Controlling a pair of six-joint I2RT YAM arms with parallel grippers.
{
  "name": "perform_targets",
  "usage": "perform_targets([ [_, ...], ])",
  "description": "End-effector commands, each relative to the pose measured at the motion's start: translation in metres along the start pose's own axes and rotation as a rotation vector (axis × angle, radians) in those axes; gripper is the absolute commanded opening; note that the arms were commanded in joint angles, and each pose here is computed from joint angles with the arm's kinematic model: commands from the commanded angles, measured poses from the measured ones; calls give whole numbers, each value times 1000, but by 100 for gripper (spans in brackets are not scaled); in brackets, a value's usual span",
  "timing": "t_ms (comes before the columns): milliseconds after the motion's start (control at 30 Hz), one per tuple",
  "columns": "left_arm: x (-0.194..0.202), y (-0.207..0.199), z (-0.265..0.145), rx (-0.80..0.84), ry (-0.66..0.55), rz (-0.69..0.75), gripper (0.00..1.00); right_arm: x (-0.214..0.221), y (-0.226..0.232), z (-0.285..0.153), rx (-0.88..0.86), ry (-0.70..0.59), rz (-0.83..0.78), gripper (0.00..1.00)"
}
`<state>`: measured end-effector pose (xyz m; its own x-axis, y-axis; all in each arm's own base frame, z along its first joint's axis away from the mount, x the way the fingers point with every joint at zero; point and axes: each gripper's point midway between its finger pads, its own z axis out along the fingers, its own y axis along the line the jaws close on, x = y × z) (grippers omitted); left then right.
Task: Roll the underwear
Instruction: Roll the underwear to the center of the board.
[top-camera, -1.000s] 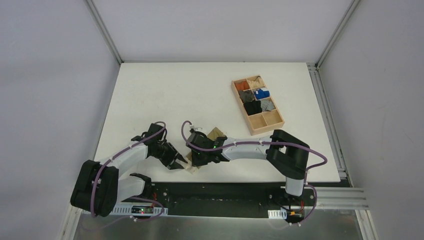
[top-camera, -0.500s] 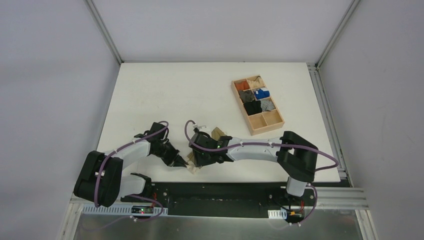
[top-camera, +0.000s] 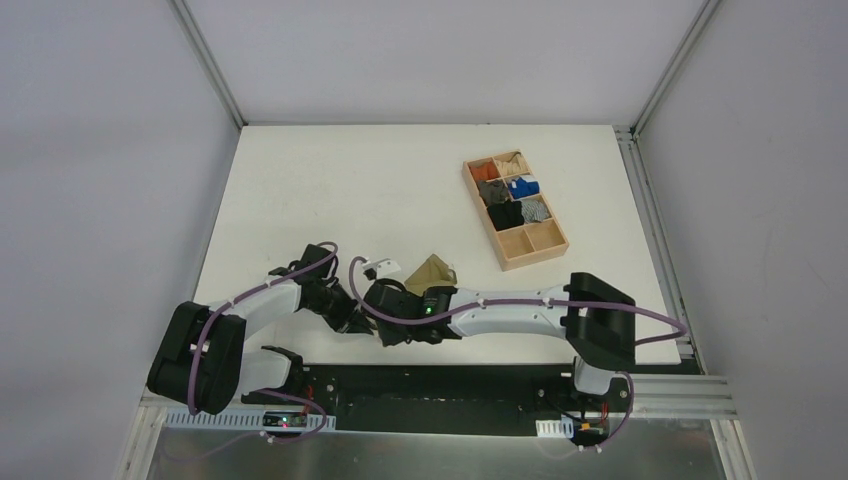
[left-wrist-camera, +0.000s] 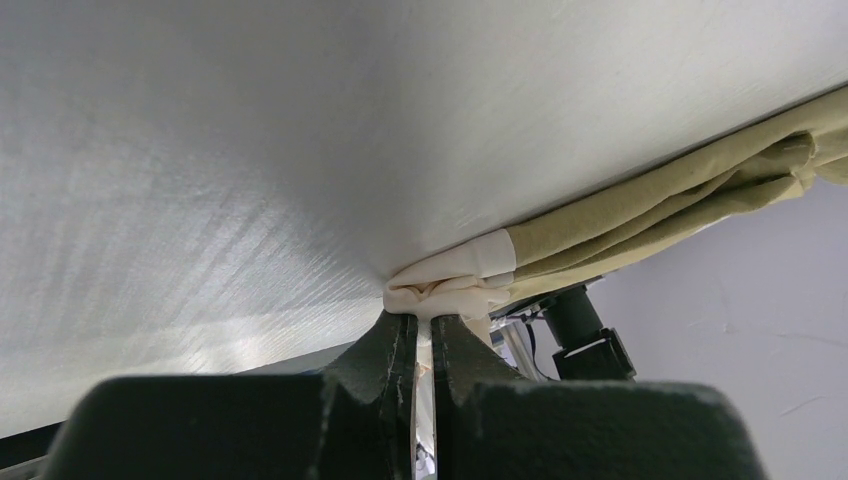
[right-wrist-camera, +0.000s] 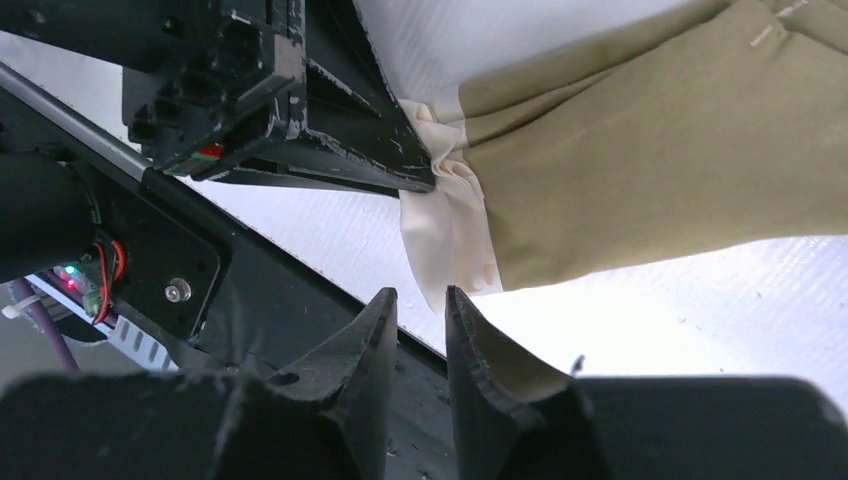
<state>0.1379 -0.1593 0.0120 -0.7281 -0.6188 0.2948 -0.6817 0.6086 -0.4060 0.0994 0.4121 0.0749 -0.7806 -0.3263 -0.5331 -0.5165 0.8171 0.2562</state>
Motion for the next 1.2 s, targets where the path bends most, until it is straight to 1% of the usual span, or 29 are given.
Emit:
perform_targets([
  [0, -7, 17, 5, -81, -52, 18, 0, -8, 13, 7, -19, -9, -26, 27],
  [200, -7, 16, 5, -78, -52, 18, 0, 5, 5, 22, 16, 27, -35, 28],
  [300, -7, 15, 5, -76, -53, 18, 0, 14, -2, 30, 35, 50, -37, 30],
  [400, -7, 15, 4, -76, -51, 17, 0, 24, -7, 36, 49, 75, -41, 34],
  [567, -7, 12, 3, -69, -52, 16, 0, 34, -13, 40, 63, 94, -55, 45],
  [667, -8, 12, 3, -69, -57, 12, 0, 40, -16, 40, 79, 96, -109, 47],
  [833, -7, 11, 2, -66, -54, 8, 0, 56, -17, 48, 128, 98, -212, 46],
  [900, -7, 10, 2, -64, -52, 7, 0, 62, -18, 51, 149, 99, -236, 43],
  [933, -7, 10, 1, -63, -52, 5, 0, 65, -20, 53, 165, 100, -245, 39],
  [1000, -6, 8, 0, -57, -52, 6, 0, 68, -27, 56, 207, 93, -258, 28],
  [1100, -5, 5, -3, -48, -53, 8, 0, 68, -38, 57, 257, 79, -259, 4],
  [1133, -5, 4, -4, -45, -54, 10, 0, 68, -40, 57, 263, 75, -259, 0],
  [1167, -5, 3, -6, -39, -56, 13, 0, 67, -41, 55, 261, 74, -263, 0],
])
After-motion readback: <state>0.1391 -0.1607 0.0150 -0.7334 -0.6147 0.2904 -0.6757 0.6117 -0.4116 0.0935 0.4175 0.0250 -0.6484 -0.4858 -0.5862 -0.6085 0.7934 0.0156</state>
